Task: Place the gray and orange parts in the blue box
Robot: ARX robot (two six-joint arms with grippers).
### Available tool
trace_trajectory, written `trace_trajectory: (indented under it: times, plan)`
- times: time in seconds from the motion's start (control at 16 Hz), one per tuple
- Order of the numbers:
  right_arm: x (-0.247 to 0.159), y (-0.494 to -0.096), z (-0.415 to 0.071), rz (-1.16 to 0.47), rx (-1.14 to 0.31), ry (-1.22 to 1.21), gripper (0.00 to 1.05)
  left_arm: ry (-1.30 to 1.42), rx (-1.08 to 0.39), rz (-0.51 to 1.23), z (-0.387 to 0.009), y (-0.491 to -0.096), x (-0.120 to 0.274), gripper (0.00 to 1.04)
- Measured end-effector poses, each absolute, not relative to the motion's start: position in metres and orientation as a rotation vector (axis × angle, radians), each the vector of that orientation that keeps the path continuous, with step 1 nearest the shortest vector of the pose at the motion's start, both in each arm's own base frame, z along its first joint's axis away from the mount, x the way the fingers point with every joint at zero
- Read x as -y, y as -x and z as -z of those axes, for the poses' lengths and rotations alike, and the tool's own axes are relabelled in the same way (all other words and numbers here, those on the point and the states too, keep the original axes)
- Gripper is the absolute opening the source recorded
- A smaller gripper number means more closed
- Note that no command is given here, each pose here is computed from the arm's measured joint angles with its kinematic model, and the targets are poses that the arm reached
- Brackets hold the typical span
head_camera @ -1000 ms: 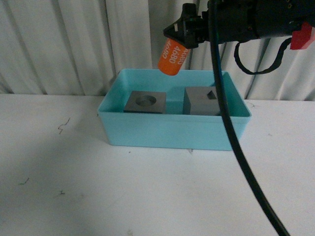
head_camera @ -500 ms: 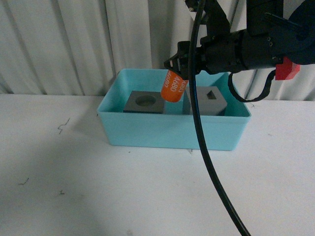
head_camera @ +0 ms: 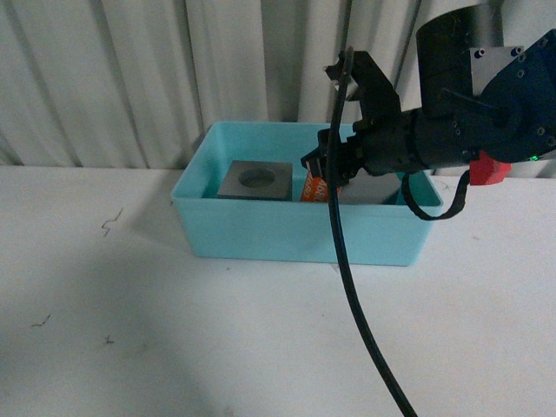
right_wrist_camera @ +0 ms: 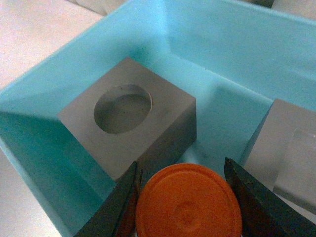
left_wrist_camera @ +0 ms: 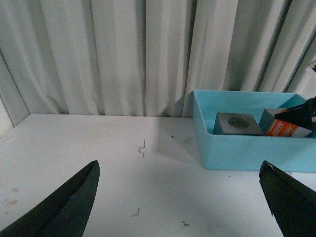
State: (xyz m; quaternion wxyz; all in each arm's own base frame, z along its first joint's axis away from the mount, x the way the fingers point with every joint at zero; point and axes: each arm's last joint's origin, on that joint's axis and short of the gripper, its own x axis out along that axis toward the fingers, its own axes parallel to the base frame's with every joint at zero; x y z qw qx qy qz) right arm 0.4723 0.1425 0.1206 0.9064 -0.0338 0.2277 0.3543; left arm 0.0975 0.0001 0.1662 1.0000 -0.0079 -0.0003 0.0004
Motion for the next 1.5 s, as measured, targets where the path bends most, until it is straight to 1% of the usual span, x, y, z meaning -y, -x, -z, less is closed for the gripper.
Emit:
trace_trajectory:
  times: [0.06,0.12,0.19,0.38,0.44,0.75,0.81,0.88,0.94,1.0,1.06,1.12,1.19,1.31,1.38,1.44,1.5]
  plan:
    - [-0.144,-0.476,-0.102,-0.723,-0.510,0.076,0.47,0.016,0.001,-0.001,-0.166,-0.097,0.000,0.98]
    - [-0.148,-0.478,-0.104,-0.732,-0.494,0.094,0.52,0.016,0.001,-0.001,-0.166,-0.097,0.000,0.98]
    - [-0.149,-0.478,-0.105,-0.734,-0.488,0.106,0.76,0.016,0.001,-0.001,-0.166,-0.097,0.000,0.98]
    - [-0.148,-0.479,-0.107,-0.733,-0.468,0.106,0.98,0.016,0.001,-0.001,-0.166,-0.097,0.000,0.98]
    - [-0.147,-0.478,-0.108,-0.732,-0.458,0.106,1.00,0.016,0.001,-0.001,-0.166,-0.097,0.000,0.98]
    - [-0.143,-0.471,-0.115,-0.737,-0.434,0.097,0.97,0.016,0.001,-0.001,-0.166,-0.097,0.000,0.98]
    - [-0.140,-0.467,-0.121,-0.739,-0.424,0.091,0.98,0.016,0.001,-0.001,-0.166,-0.097,0.000,0.98]
    - [-0.128,-0.458,-0.137,-0.730,-0.383,0.081,0.98,0.016,0.001,-0.001,-0.166,-0.097,0.000,0.98]
    - [-0.106,-0.444,-0.165,-0.690,-0.328,0.066,0.98,0.016,0.001,0.000,-0.166,-0.097,0.000,0.98]
    - [-0.059,-0.414,-0.204,-0.589,-0.267,0.039,0.98,0.016,0.001,-0.001,-0.166,-0.097,0.000,0.98]
    - [-0.019,-0.382,-0.220,-0.474,-0.260,0.021,0.98,0.016,0.001,-0.001,-0.166,-0.097,0.000,0.98]
    - [0.013,-0.346,-0.218,-0.334,-0.301,-0.001,0.98,0.016,0.001,-0.001,-0.166,-0.097,0.000,0.98]
    - [0.035,-0.302,-0.205,-0.215,-0.390,-0.037,0.98,0.016,0.001,0.000,-0.166,-0.097,0.000,0.98]
    - [0.033,-0.244,-0.193,-0.128,-0.466,-0.074,0.98,0.016,0.001,0.000,-0.166,-0.097,0.000,0.98]
    - [0.020,-0.215,-0.185,-0.110,-0.507,-0.088,0.98,0.016,0.001,0.000,-0.166,-0.097,0.000,0.98]
    - [0.007,-0.195,-0.176,-0.104,-0.545,-0.091,0.98,0.016,0.001,0.000,-0.166,-0.097,0.000,0.98]
    - [0.001,-0.187,-0.172,-0.122,-0.552,-0.094,0.98,0.016,0.001,0.000,-0.166,-0.097,0.000,0.98]
